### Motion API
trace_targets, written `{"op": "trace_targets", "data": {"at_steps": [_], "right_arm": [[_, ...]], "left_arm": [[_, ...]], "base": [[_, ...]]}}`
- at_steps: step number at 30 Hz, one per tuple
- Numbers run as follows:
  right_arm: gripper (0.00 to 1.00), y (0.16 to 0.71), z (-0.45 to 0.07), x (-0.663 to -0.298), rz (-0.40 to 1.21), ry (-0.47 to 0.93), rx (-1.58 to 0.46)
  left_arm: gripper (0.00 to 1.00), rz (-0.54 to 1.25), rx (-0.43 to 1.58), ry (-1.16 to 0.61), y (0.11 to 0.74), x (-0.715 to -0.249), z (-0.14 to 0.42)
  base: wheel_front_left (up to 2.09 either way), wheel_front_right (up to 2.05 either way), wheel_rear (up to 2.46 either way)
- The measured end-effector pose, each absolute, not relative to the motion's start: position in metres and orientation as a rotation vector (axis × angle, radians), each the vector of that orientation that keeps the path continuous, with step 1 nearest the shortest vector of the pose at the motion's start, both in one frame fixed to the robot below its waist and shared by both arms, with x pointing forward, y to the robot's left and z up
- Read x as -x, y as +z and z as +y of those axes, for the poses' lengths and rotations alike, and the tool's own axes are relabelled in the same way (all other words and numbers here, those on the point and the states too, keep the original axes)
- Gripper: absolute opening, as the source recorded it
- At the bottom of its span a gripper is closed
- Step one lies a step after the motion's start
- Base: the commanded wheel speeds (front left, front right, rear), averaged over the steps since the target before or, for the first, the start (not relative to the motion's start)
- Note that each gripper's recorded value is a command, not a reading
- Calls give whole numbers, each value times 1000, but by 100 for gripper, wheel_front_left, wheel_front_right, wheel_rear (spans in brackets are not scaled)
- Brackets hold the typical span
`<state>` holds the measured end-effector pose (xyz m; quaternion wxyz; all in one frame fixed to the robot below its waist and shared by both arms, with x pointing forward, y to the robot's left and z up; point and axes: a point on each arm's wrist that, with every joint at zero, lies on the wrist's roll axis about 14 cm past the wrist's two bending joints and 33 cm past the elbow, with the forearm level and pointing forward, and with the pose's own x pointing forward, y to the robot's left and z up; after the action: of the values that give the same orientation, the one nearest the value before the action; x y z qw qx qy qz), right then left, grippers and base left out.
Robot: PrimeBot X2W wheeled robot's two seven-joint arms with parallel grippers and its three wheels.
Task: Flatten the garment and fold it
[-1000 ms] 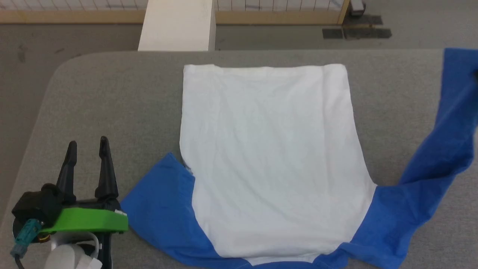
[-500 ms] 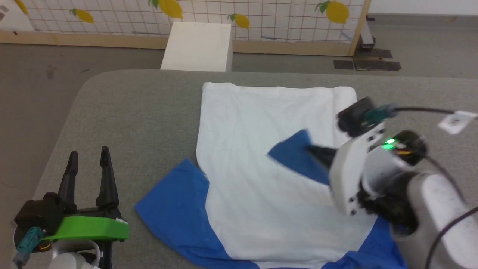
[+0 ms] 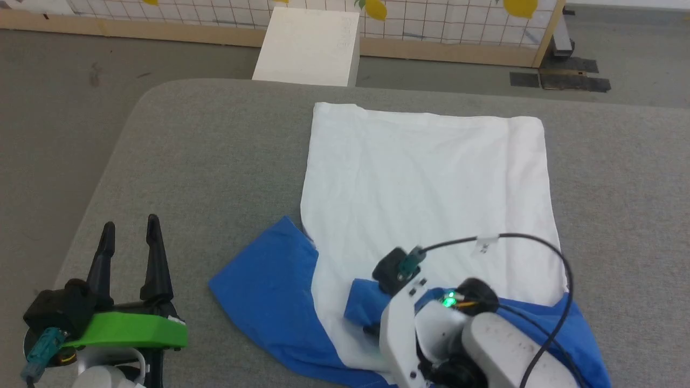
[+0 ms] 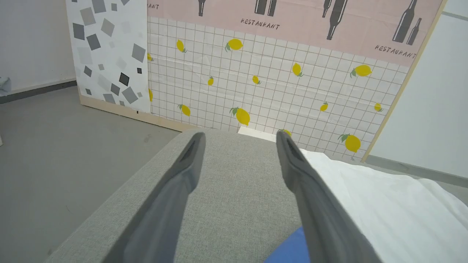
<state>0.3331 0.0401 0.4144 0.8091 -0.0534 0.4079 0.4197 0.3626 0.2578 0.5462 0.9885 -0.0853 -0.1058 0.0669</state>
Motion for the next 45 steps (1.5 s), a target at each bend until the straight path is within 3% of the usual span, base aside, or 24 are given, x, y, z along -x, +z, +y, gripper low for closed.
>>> {"op": "trace_targets", "data": {"at_steps": [4, 5, 6, 9, 16, 22, 30, 34, 38, 41, 45], "right_arm": [[0, 394, 47, -314, 944, 937, 127], [5, 393, 48, -312, 952, 941, 121], [100, 393, 49, -312, 950, 944, 112], [100, 404, 54, -321, 899, 943, 53], [100, 479, 43, -377, 617, 853, -167], [100, 542, -56, -439, 320, 538, -315], [100, 540, -179, -436, 237, 166, -366], [100, 530, -210, -427, 257, 63, -357], [100, 529, -221, -426, 266, 20, -343], [100, 526, -224, -427, 272, 5, -344], [100, 518, -233, -426, 288, -27, -343]], "left_arm": [[100, -197, 173, 142, 541, -363, 260], [100, -194, 174, 142, 540, -363, 260], [100, -193, 174, 140, 540, -363, 259], [100, -188, 176, 136, 538, -364, 258], [100, -196, 178, 121, 541, -365, 254], [100, -203, 192, 93, 544, -368, 245], [100, -118, 228, 60, 528, -378, 231], [100, 62, 254, 41, 502, -397, 219], [100, 455, 192, 37, 457, -424, 213], [100, 719, 135, 21, 422, -416, 212], [100, 939, 76, -45, 394, -400, 199]], "base": [[0, 0, 0], [0, 0, 0], [0, 0, 0], [0, 0, 0], [0, 0, 0], [0, 0, 0], [0, 0, 0], [0, 0, 0], [0, 0, 0], [0, 0, 0], [0, 0, 0]]}}
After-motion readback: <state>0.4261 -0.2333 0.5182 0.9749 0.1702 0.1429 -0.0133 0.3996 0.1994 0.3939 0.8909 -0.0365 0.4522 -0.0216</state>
